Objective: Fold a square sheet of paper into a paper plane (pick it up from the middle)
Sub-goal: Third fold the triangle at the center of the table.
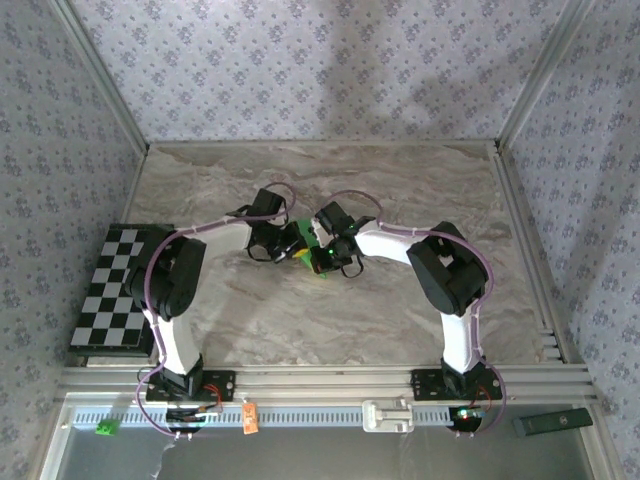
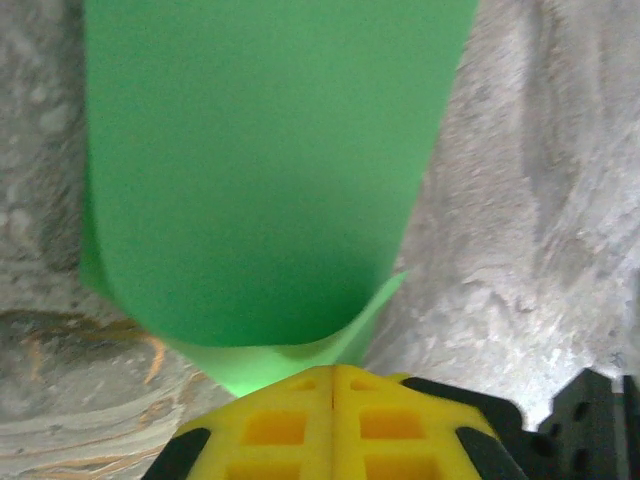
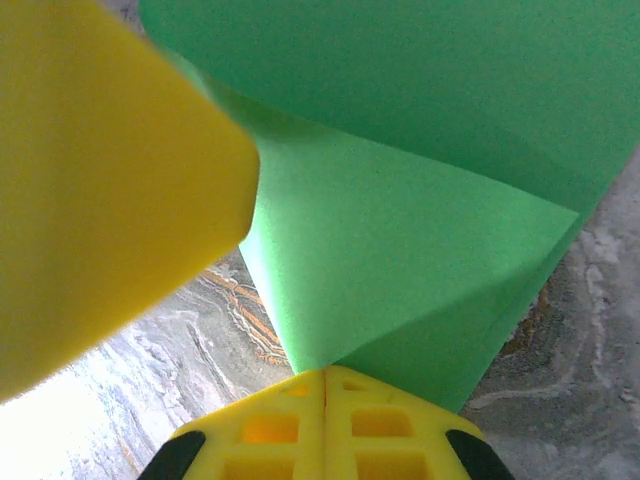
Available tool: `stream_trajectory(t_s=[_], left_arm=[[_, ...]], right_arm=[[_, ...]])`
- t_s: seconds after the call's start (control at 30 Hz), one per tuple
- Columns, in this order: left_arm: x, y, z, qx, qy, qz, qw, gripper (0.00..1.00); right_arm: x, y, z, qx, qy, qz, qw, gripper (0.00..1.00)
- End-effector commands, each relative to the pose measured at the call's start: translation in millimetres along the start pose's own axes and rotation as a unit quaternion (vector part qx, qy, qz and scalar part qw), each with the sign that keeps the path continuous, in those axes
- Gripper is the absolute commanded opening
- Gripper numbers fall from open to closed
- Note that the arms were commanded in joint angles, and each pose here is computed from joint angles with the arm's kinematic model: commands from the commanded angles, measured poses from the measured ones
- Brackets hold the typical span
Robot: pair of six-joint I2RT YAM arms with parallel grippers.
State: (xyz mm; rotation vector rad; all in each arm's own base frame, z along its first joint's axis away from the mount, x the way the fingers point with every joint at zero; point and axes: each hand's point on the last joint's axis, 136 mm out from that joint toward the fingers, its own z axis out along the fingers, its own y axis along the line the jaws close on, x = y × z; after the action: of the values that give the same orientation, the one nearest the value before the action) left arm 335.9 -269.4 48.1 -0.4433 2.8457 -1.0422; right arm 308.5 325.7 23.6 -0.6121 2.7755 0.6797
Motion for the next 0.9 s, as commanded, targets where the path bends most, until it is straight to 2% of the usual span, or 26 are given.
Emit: stream_trajectory(t_s=[0.0,0.43,0.87], left_arm=[[8.5,-9.6,-4.4,0.017,0.004,0.029,0.999,0.03],[5.2,-5.1,9.3,0.01,0.007,0.039,0.999,0.03],[-2.3,24.8,14.3,-0.039,-0.007,0.009,0.999,0.02]], right_arm=[[19.0,-21.4,11.6,0.036,0.041,0.028,0.998,0.0],[20.3,-22.5,12.9,0.037,0.046,0.031,0.998,0.0],[23.6,-25.7,13.6,0.043,0.051,0.035,0.997,0.0]])
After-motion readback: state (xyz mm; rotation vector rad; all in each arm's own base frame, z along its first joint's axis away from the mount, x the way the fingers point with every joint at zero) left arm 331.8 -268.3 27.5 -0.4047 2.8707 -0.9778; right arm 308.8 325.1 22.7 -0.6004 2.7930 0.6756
